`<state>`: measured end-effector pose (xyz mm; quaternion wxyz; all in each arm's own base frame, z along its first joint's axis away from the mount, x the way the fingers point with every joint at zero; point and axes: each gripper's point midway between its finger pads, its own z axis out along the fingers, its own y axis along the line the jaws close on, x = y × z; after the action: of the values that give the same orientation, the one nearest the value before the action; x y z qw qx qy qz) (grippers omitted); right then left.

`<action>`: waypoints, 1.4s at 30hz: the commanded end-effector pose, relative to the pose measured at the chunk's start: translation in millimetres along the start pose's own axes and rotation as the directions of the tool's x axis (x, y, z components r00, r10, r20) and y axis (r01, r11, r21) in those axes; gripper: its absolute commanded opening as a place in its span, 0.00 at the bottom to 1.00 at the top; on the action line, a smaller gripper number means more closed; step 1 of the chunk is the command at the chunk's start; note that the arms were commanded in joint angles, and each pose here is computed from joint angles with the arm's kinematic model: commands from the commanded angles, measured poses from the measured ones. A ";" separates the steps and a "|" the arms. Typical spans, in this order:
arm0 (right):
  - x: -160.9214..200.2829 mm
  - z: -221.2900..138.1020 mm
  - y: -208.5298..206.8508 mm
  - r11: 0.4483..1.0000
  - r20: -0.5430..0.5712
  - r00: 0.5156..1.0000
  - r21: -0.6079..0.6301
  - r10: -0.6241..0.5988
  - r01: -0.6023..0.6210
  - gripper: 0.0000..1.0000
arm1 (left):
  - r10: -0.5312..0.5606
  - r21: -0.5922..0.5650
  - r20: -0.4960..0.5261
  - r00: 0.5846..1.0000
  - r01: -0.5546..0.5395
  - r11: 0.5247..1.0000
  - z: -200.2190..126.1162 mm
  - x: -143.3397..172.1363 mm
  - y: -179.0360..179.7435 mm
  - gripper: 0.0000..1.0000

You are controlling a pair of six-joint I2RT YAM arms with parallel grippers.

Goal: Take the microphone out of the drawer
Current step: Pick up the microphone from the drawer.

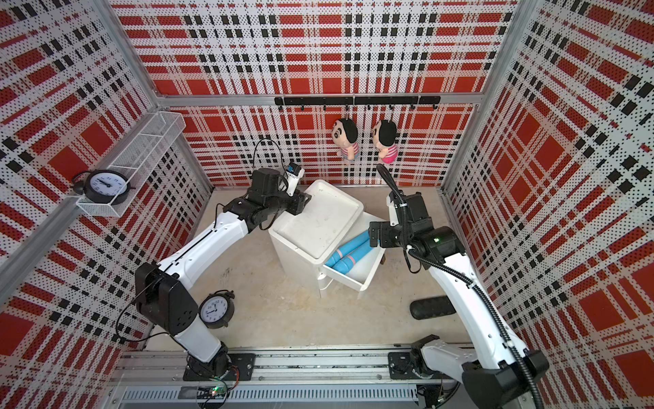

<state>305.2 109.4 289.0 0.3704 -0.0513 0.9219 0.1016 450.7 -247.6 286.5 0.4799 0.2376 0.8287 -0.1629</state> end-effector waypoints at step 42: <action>-9.1 -6.0 -90.3 0.981 0.122 0.976 0.058 0.178 -0.186 1.00 | 0.320 0.337 -0.046 0.946 -0.287 0.897 -64.9 -24.9 -197.9 0.98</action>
<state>327.4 21.5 283.0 0.4038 0.0589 0.9079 0.0962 320.7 -369.1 372.8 0.4528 0.4154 0.7601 -0.2112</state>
